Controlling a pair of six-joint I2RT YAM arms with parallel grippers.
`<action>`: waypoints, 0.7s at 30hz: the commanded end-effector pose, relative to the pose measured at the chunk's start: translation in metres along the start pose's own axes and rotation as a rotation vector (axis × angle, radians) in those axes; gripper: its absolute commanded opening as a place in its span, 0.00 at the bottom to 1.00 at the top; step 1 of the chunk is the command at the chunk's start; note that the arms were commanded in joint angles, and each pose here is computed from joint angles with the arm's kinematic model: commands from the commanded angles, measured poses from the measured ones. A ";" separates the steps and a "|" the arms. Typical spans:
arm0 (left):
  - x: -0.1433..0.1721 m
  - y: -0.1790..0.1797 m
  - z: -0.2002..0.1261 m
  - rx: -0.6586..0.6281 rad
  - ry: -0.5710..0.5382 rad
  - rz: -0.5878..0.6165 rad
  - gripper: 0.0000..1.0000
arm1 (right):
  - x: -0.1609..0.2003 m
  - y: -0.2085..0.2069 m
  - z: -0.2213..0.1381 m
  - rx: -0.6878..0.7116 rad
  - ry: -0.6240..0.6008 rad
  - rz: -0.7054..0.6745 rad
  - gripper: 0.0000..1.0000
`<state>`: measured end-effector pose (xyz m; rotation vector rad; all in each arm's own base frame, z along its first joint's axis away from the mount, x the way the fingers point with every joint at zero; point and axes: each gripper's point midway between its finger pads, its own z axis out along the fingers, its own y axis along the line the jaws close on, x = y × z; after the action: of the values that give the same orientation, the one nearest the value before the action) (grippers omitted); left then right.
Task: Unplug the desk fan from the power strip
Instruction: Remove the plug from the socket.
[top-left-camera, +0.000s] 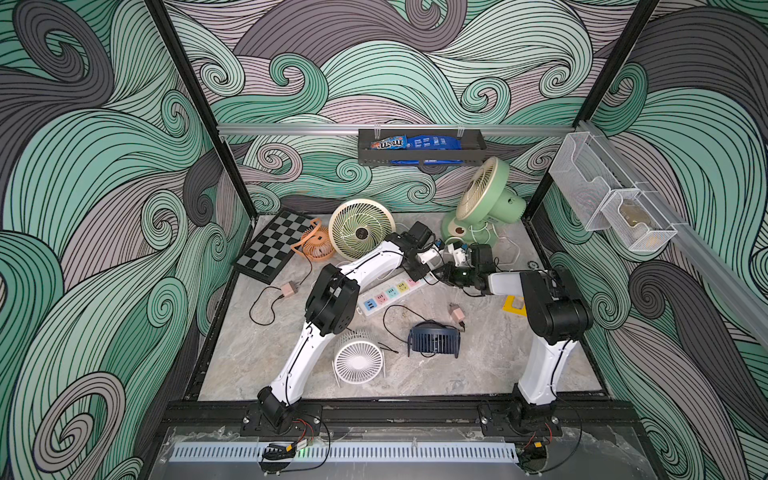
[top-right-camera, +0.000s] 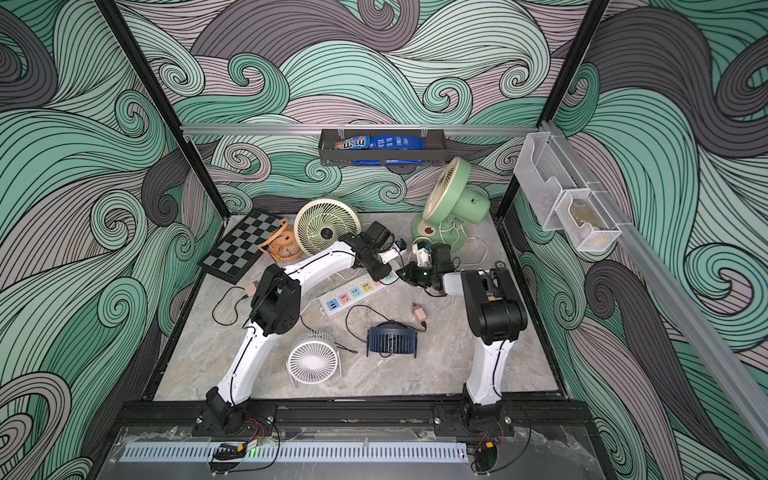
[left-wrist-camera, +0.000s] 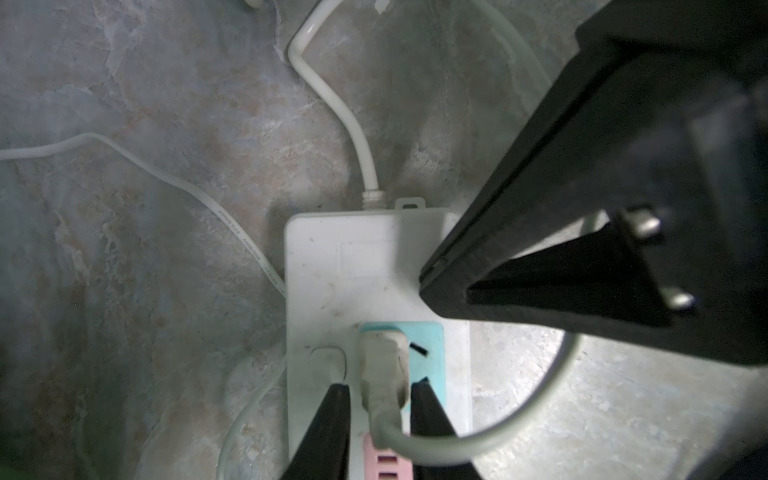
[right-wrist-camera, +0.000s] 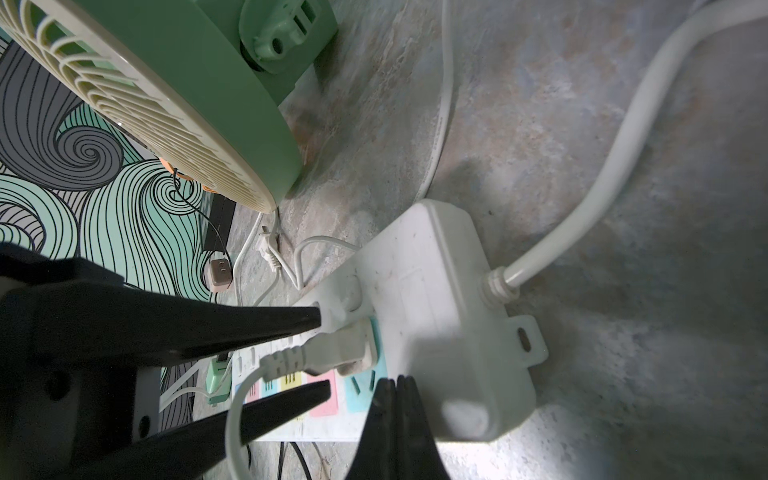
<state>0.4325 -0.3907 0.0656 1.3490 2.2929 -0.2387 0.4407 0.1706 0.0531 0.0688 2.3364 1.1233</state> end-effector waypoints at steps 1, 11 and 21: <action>-0.006 -0.003 0.000 -0.012 -0.004 0.026 0.24 | 0.010 -0.005 0.005 -0.002 0.025 0.017 0.03; -0.008 -0.008 -0.001 -0.038 0.006 0.067 0.11 | 0.012 -0.006 0.006 0.004 0.030 0.017 0.03; -0.010 -0.006 -0.007 -0.181 0.003 0.154 0.00 | 0.016 -0.015 0.010 0.041 0.046 0.036 0.03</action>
<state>0.4280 -0.3948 0.0647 1.4209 2.1901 0.0044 0.4400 0.1740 0.0513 0.0595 2.3383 1.1285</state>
